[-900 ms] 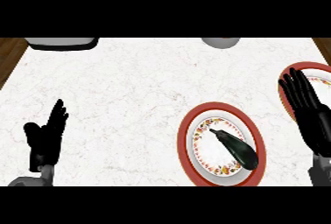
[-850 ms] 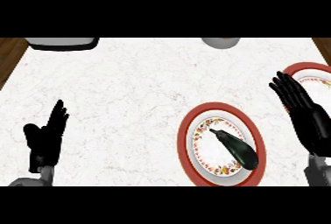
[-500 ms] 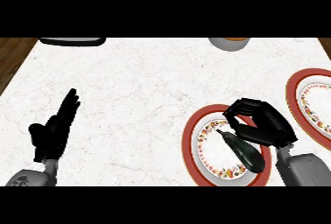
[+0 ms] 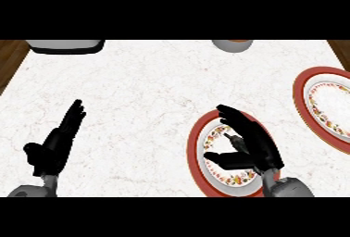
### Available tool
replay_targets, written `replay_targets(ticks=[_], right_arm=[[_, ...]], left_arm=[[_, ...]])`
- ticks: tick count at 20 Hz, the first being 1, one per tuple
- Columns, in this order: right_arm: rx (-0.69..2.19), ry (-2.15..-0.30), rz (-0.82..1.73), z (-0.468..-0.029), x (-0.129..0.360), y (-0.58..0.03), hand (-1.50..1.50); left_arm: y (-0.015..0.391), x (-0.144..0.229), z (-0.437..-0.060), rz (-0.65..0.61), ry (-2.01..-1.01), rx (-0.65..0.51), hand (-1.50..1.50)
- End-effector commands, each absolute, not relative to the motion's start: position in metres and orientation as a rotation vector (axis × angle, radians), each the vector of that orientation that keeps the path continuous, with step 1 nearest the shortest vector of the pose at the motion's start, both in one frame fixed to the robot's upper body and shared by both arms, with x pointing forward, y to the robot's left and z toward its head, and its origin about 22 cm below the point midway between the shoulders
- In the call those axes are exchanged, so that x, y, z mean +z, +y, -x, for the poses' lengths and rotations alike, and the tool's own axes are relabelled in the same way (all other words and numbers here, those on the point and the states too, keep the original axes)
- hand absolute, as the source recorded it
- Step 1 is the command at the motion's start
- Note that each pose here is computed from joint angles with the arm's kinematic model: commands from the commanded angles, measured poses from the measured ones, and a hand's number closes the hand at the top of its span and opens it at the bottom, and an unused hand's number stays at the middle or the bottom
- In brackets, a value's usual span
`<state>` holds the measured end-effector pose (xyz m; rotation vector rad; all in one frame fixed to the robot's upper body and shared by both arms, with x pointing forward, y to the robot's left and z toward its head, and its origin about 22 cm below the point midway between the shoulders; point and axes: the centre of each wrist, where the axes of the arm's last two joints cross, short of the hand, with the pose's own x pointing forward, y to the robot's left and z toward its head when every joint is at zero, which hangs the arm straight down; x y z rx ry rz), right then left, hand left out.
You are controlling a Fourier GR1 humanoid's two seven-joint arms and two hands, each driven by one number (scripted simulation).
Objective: Pick the eggplant from the plate and place it in the plate
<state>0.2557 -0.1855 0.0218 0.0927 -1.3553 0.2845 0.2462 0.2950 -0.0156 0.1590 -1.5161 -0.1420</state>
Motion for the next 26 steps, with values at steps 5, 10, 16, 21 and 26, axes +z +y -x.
replay_targets(ticks=[5, 10, 16, 21, 26], right_arm=[[0.372, -1.354, 0.100, -0.244, 0.074, -0.215, -1.50], [0.635, -1.179, 0.179, -0.259, 0.083, -0.237, -1.50], [0.919, -0.940, 0.182, -0.285, 0.104, -0.250, -1.50], [0.938, -0.837, 0.155, -0.295, 0.121, -0.254, -1.50], [1.001, -0.756, 0.175, -0.297, 0.080, -0.255, -1.50]], left_arm=[[0.303, 0.003, -0.251, -0.141, -1.523, -0.142, 0.00], [0.298, -0.025, -0.248, -0.146, -1.528, -0.146, 0.00], [0.287, -0.015, -0.257, -0.139, -1.510, -0.155, 0.00], [0.297, -0.011, -0.257, -0.155, -1.536, -0.151, 0.00], [0.292, -0.032, -0.255, -0.154, -1.526, -0.144, 0.00]])
